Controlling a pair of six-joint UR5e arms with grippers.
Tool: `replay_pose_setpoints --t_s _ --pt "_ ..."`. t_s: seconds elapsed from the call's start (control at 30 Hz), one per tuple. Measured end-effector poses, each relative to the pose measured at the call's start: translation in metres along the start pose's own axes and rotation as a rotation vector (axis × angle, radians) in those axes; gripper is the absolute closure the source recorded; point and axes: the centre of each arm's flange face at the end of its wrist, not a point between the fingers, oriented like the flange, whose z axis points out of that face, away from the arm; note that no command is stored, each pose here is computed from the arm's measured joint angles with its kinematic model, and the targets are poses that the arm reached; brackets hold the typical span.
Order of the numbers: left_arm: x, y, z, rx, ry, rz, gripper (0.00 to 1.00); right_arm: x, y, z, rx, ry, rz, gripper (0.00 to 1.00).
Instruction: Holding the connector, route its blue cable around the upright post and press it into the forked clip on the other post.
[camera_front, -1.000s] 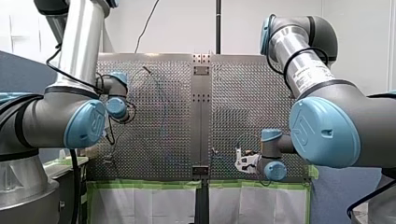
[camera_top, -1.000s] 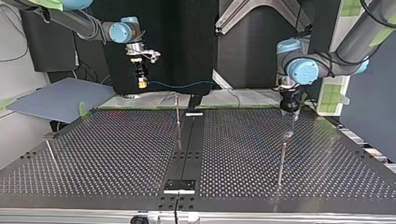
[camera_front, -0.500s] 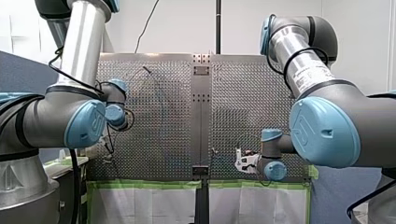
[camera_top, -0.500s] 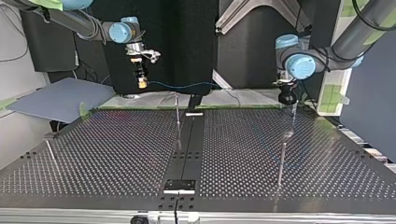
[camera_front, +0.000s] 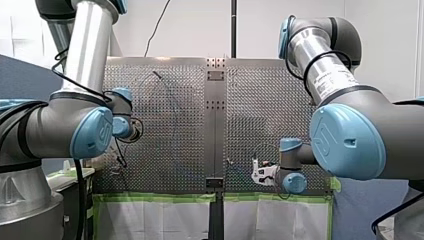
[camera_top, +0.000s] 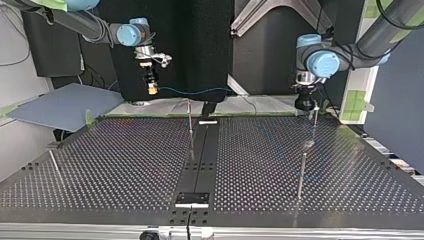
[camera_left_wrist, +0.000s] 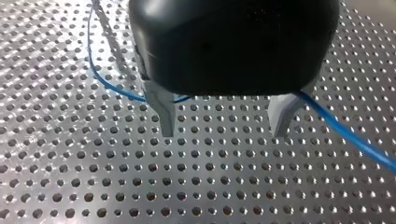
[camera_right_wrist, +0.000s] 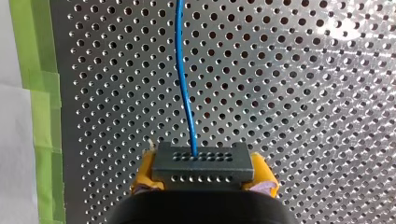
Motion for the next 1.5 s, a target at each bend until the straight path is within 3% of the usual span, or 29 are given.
replay_pose_setpoints --t_s 0.4,0.97,1.23,1.5 --pt "-0.007 0.006 -0.010 0.040 -0.020 -0.100 0.01 0.000 0.000 0.000 0.000 -0.001 -0.002 1.00" --pt "0.002 -0.005 -0.045 0.168 0.023 -0.232 0.01 0.000 0.000 0.000 0.001 -0.002 -0.003 1.00" --pt "-0.016 -0.019 -0.051 0.237 -0.050 -0.300 0.01 0.000 0.000 0.000 0.001 -0.002 -0.004 1.00" --pt "-0.037 -0.022 -0.061 0.213 -0.111 -0.349 0.01 0.000 0.000 0.000 0.000 -0.001 -0.004 1.00"
